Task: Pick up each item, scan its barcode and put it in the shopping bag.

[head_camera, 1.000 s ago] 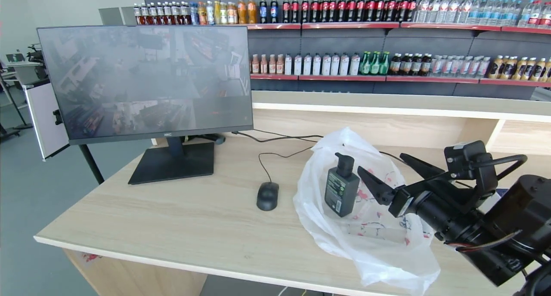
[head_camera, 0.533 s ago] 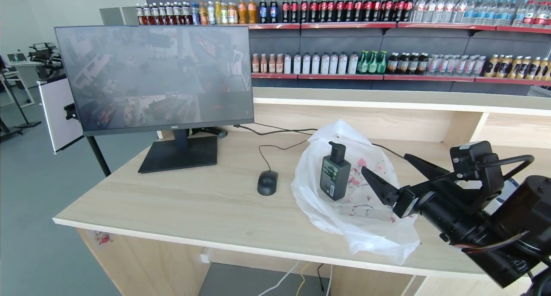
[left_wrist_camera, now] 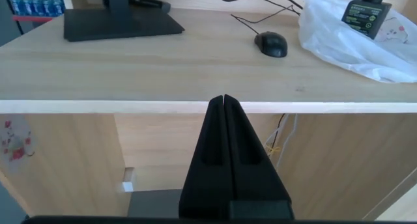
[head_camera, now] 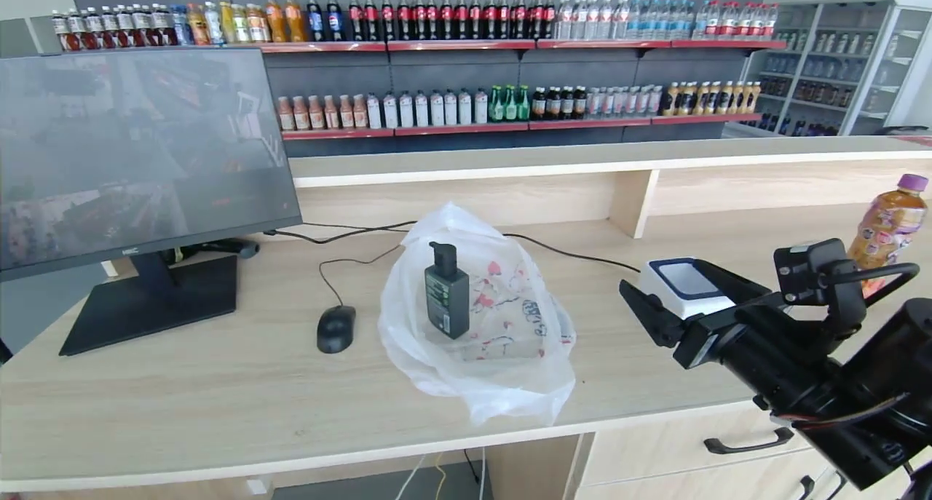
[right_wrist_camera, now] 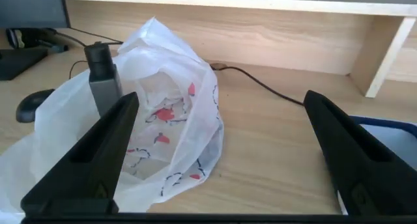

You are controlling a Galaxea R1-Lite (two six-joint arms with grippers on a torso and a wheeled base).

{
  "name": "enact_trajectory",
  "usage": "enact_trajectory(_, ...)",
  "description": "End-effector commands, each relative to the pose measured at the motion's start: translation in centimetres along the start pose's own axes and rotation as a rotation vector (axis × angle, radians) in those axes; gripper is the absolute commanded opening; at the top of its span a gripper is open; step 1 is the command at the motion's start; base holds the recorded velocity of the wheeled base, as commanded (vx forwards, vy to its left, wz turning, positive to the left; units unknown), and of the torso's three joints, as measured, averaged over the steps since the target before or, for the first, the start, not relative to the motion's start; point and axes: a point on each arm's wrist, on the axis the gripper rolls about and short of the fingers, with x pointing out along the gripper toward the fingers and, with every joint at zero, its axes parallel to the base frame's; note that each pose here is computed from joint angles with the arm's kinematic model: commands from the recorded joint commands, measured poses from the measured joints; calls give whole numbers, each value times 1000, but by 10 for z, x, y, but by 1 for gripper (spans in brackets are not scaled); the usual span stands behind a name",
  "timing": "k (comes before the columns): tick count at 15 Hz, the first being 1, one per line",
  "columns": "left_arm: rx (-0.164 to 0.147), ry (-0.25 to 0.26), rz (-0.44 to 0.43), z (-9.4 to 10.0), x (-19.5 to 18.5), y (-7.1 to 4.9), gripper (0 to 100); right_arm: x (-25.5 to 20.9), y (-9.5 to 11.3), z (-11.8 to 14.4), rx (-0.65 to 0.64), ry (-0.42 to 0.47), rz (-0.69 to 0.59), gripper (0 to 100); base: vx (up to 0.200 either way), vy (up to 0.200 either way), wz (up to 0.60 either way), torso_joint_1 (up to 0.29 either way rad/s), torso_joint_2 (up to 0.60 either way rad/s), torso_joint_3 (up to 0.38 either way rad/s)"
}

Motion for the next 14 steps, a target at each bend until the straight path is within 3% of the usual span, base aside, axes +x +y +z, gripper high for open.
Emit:
enact_trajectory(1,-1,0,0,0,0,0,0,-2,-3,1,-3,-2,-12,100,0,-200,0,7,2,2)
enact_trajectory(14,-7,0,3,0,0,0,0,-5,-7,3,-4,-11,-29,100,0,-200,0,2,3,2)
